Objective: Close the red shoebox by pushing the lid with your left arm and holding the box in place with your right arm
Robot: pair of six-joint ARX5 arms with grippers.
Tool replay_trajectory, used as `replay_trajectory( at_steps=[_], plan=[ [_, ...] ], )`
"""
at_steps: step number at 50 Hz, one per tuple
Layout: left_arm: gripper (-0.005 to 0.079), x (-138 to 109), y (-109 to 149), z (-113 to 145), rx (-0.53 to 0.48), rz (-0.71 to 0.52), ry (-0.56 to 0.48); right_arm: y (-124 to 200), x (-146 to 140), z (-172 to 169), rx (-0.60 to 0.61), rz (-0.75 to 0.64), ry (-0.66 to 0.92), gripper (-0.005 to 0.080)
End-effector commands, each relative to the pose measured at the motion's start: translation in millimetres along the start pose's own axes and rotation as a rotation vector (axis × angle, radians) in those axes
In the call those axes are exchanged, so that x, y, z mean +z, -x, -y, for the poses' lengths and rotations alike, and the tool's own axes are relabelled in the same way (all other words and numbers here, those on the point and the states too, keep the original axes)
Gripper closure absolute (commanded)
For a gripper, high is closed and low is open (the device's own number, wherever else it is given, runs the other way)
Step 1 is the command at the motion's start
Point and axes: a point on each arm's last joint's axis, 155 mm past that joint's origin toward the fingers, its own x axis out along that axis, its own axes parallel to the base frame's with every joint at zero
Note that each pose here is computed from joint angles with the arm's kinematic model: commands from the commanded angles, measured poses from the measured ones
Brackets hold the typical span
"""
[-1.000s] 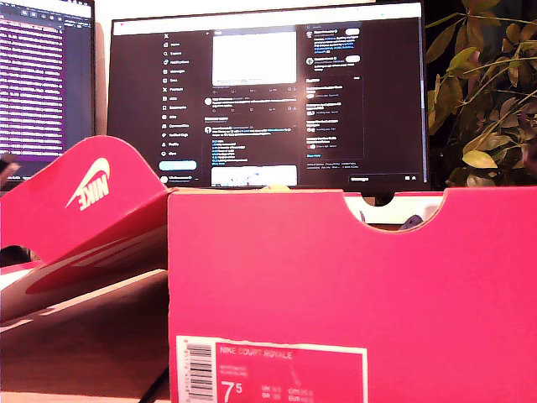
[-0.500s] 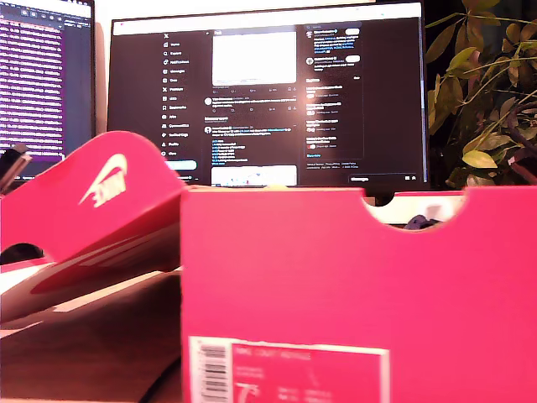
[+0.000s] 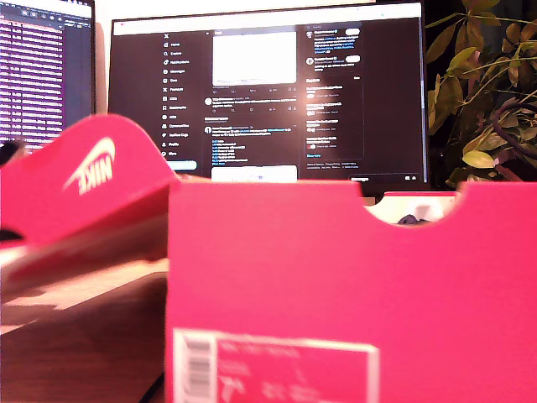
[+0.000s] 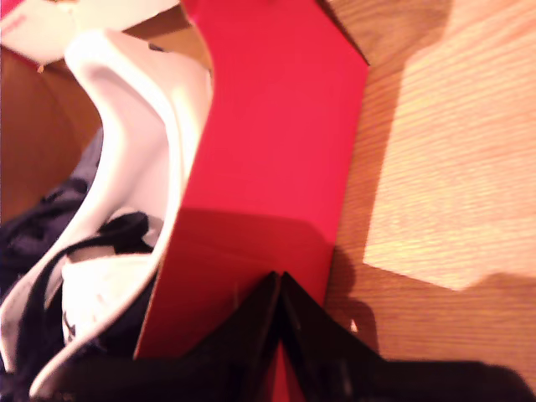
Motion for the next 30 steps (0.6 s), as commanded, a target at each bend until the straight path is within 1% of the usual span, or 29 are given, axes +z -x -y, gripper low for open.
replay_trajectory(
  at_steps=[1,10,17,30],
  plan=[
    [0.0762,9.4,-0.9,24.9,-0.077,-0.012,-0.049,-5.0,-6.4,-22.1,0.072,-0.035,0.032,0.0764],
    [0.0761,28.2,14.1,50.9,-0.114,-0.030,-0.080,-5.0,-6.4,-22.0,0.071,-0.035,0.033,0.0764],
    [0.0762,36.9,25.5,71.0,-0.132,-0.044,-0.114,-5.1,-6.3,-22.0,0.071,-0.034,0.033,0.0764],
    [0.0761,47.8,44.6,105.9,-0.150,-0.018,-0.182,-5.1,-6.2,-22.0,0.071,-0.034,0.034,0.0764]
  ],
)
